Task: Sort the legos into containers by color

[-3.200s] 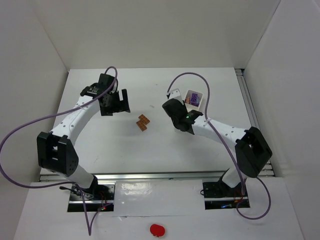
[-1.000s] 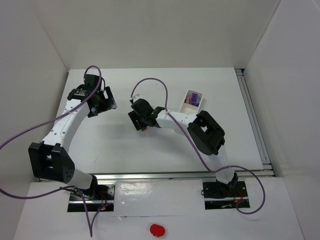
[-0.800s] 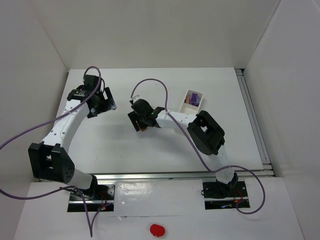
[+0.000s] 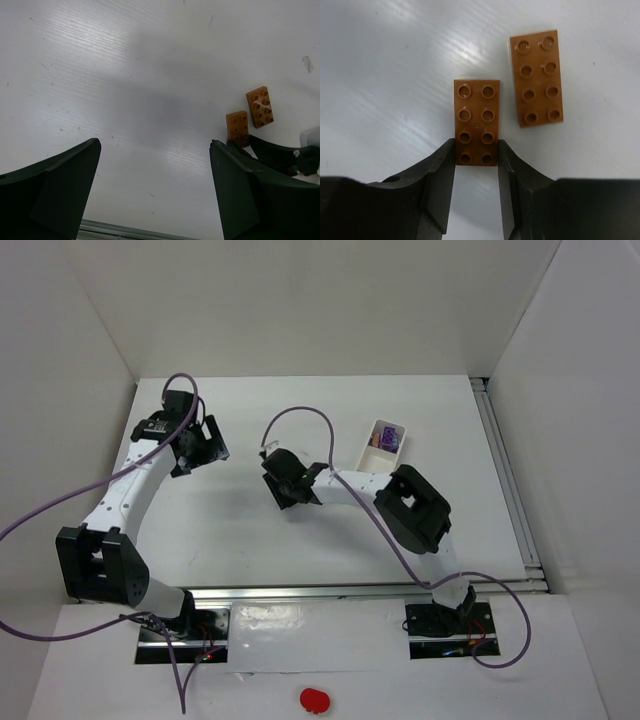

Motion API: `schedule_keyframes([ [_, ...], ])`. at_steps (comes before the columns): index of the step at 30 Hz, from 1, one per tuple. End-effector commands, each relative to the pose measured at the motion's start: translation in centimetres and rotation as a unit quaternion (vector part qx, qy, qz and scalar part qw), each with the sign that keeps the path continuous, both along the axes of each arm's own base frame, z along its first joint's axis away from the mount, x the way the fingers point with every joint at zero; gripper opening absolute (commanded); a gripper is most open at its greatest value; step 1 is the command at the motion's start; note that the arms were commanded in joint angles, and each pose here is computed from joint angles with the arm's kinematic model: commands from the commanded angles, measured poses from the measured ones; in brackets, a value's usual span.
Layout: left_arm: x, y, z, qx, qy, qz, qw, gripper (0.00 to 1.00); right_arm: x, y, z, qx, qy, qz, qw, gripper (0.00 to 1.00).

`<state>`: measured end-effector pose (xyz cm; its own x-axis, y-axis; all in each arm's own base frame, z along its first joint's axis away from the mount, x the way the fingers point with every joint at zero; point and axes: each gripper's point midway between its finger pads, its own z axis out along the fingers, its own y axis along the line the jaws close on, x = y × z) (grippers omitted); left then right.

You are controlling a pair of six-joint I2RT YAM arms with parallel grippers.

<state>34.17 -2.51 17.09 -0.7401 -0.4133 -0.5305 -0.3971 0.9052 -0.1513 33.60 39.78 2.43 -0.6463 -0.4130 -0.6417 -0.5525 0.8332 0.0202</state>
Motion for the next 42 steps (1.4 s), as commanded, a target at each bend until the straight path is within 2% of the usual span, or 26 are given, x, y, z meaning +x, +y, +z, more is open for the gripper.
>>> schedule_keyframes([
  [1, -0.3, 0.2, 1.3, -0.001, -0.019, -0.003, 1.0, 1.0, -0.4, -0.6, 7.2, 0.044, -0.065, 0.006, 0.997, 0.29],
  [2, -0.1, 0.2, 1.6, -0.001, -0.024, -0.003, 1.0, 1.0, -0.4, -1.2, 8.5, 0.049, -0.082, 0.001, 0.995, 0.29],
  [3, -0.1, 0.2, 1.6, -0.001, -0.024, -0.003, 1.0, 1.0, -0.5, -2.0, 11.8, 0.068, -0.113, 0.002, 0.991, 0.29],
  [4, -0.1, 0.2, 1.6, -0.001, -0.024, -0.003, 1.0, 1.0, -1.1, -3.4, 11.2, 0.054, -0.117, -0.001, 0.992, 0.29],
  [6, 0.0, 0.2, 2.0, -0.002, -0.028, -0.003, 1.0, 1.0, -0.4, -6.5, 13.9, 0.053, -0.16, -0.041, 0.985, 0.29],
  [10, 0.4, -0.2, 1.5, -0.01, -0.024, -0.009, 1.0, 1.0, 1.3, -14.5, 13.6, 0.026, -0.17, -0.147, 0.974, 0.29],
  [11, 0.4, -0.4, 1.5, -0.014, -0.023, -0.012, 1.0, 1.0, 1.8, -17.6, 12.3, 0.003, -0.156, -0.179, 0.971, 0.31],
  [16, 0.7, -0.6, 1.0, -0.019, -0.018, -0.015, 1.0, 1.0, 3.4, -23.6, 11.0, -0.027, -0.138, -0.255, 0.957, 0.31],
  [23, 0.7, -0.6, 1.0, -0.016, -0.018, -0.019, 1.0, 1.0, 5.9, -27.1, 7.2, -0.066, -0.104, -0.301, 0.946, 0.32],
  [36, 0.4, -0.6, 0.9, -0.016, -0.018, -0.019, 1.0, 1.0, 8.8, -26.7, 6.6, -0.056, -0.113, -0.296, 0.947, 0.33],
  [37, 0.4, -0.6, 0.9, -0.016, -0.018, -0.019, 1.0, 1.0, 8.7, -26.7, 6.1, -0.06, -0.109, -0.295, 0.947, 0.35],
  [40, 0.4, -0.6, 0.9, -0.016, -0.018, -0.019, 1.0, 1.0, 8.9, -26.6, 6.3, -0.056, -0.113, -0.296, 0.947, 0.49],
  [42, 0.4, -0.6, 0.9, -0.016, -0.018, -0.019, 1.0, 1.0, 8.8, -26.5, 6.4, -0.054, -0.106, -0.295, 0.948, 0.62],
])
